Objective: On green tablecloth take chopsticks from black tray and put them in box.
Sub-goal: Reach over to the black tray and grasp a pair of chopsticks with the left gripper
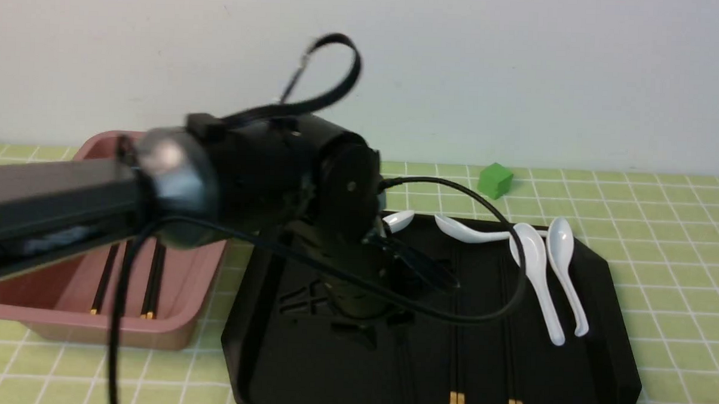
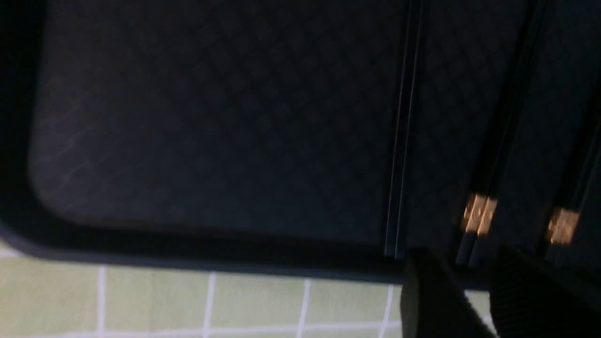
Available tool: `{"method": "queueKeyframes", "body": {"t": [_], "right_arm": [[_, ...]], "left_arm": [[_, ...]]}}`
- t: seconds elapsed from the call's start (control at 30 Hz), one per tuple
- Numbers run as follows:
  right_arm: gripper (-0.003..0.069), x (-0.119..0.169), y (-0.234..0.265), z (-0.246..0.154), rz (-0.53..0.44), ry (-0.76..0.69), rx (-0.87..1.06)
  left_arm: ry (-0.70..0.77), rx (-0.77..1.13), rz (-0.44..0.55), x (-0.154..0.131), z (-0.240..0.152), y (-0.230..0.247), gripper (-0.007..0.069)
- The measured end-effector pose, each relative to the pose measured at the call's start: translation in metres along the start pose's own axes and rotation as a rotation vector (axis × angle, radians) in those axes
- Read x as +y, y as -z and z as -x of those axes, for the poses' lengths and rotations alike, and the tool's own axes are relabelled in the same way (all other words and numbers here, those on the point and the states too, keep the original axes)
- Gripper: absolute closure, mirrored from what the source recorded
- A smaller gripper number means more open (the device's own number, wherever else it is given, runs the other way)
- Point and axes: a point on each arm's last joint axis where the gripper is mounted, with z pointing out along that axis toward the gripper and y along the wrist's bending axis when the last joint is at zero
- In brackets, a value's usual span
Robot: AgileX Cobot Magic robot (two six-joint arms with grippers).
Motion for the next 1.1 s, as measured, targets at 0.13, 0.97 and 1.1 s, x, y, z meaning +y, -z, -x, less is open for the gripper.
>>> {"method": "queueKeyframes", "body": {"t": [0.13,0.97,1.1], "right_arm": [[0.0419,0.000,0.000,0.000,0.000,0.000,0.000],[0.0419,0.000,0.000,0.000,0.000,0.000,0.000],[0.0419,0.000,0.000,0.000,0.000,0.000,0.000]], "left_arm": [[-0.012,0.006,0.036,-0.011,0.012,-0.035,0.0320],[-0.030,0.031,0.097,-0.013,0.021,-0.089,0.0547],[-0.044,0.006,0.080,-0.017,0.021,-0.042,0.0547]]}}
